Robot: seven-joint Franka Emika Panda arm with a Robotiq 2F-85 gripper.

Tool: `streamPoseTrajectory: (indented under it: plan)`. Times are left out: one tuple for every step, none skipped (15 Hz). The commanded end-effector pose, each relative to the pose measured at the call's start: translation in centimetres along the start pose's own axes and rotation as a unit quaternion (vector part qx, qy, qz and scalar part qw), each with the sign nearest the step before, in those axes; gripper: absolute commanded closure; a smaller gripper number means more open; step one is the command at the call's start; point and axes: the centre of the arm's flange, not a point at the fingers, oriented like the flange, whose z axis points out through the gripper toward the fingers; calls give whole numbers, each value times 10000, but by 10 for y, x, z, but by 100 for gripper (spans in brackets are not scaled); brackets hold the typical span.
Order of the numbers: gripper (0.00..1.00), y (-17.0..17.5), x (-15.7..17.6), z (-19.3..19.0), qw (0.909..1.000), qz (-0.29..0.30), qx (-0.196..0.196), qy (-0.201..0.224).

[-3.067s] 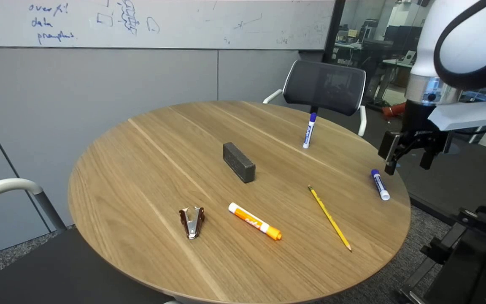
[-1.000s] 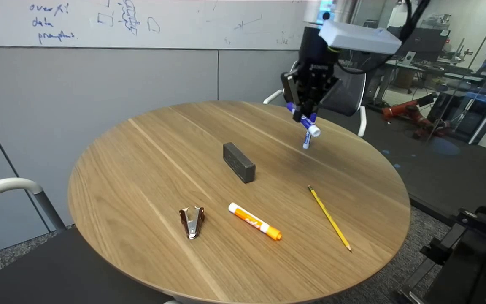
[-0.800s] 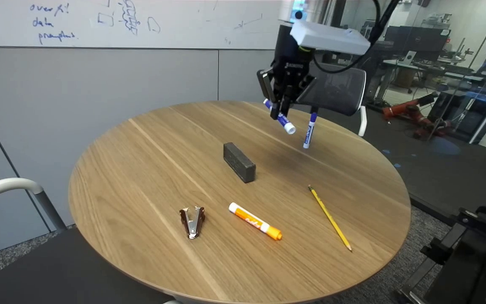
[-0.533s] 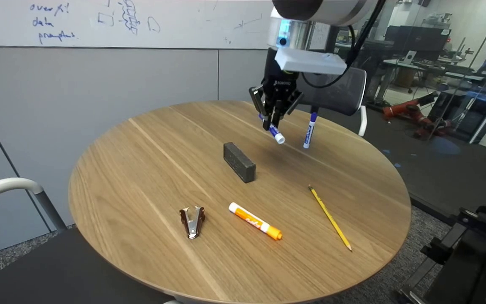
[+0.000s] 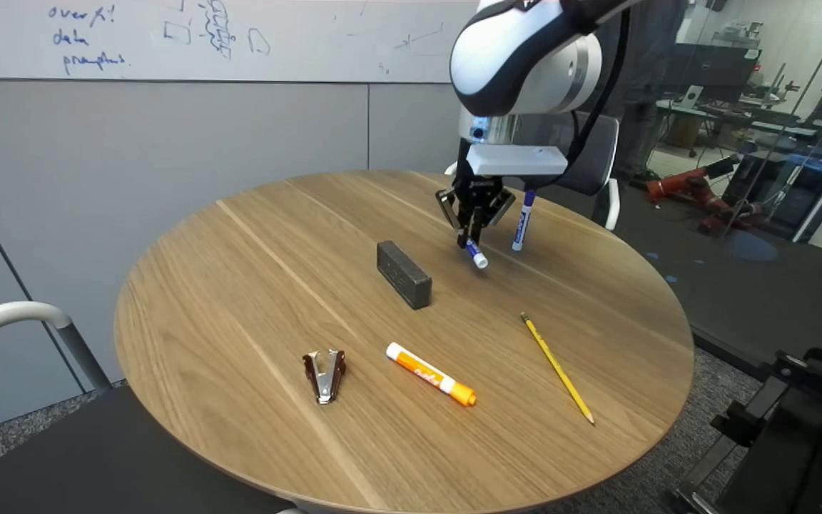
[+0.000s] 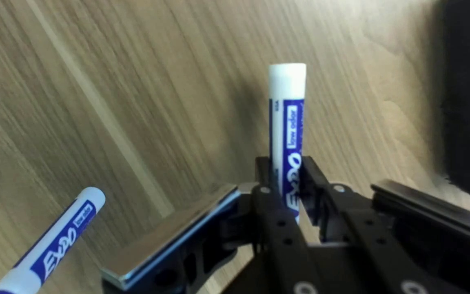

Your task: Move the marker closer to the black object

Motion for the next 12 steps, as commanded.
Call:
streamPoseTrajectory:
  plan:
    - [95,-5,69,44,9998,45,-103,-134]
    - [95,-3,72,52,9998,49,-118,-170]
    - [95,-1,76,59,9997,56,-126,-190]
    - [55,-1,80,57,9997,49,-132,-204]
    - [53,-1,80,52,9996,22,-151,-241]
    - [47,1,76,47,9992,41,-195,-341]
    - [41,3,72,41,9987,72,-233,-454]
    - [32,7,64,32,9979,101,-247,-591]
    - [26,10,58,22,9970,122,-267,-721]
    - [18,14,49,7,9957,142,-260,-878]
    - [11,17,42,-7,9944,130,-225,-1024]
    - [5,23,33,-27,9926,256,-155,-1180]
